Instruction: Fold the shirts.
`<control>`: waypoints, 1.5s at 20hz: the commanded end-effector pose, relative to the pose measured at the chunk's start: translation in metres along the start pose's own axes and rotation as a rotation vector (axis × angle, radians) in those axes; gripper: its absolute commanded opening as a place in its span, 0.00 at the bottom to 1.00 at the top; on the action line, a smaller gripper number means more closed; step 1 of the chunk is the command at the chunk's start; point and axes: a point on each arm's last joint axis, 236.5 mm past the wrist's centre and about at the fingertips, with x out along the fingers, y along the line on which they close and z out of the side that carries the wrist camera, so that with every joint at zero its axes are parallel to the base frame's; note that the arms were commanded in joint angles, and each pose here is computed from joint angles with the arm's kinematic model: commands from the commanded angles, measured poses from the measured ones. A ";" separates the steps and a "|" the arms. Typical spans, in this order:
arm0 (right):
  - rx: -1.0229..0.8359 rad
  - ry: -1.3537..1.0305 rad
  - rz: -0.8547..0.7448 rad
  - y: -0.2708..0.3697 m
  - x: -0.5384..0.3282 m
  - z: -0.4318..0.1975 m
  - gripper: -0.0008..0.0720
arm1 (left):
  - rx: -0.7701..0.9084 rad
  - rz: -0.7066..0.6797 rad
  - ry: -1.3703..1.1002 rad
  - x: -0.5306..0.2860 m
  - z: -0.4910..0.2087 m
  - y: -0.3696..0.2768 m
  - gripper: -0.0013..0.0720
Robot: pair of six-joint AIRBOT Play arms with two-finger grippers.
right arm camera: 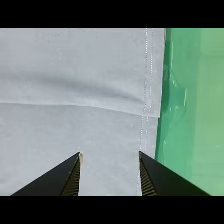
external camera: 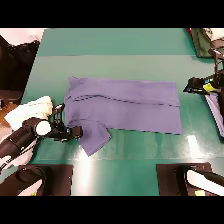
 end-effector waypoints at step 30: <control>0.189 0.291 0.024 -0.050 0.089 -0.167 0.57 | 0.312 -0.106 -0.113 -0.077 0.041 -0.070 0.06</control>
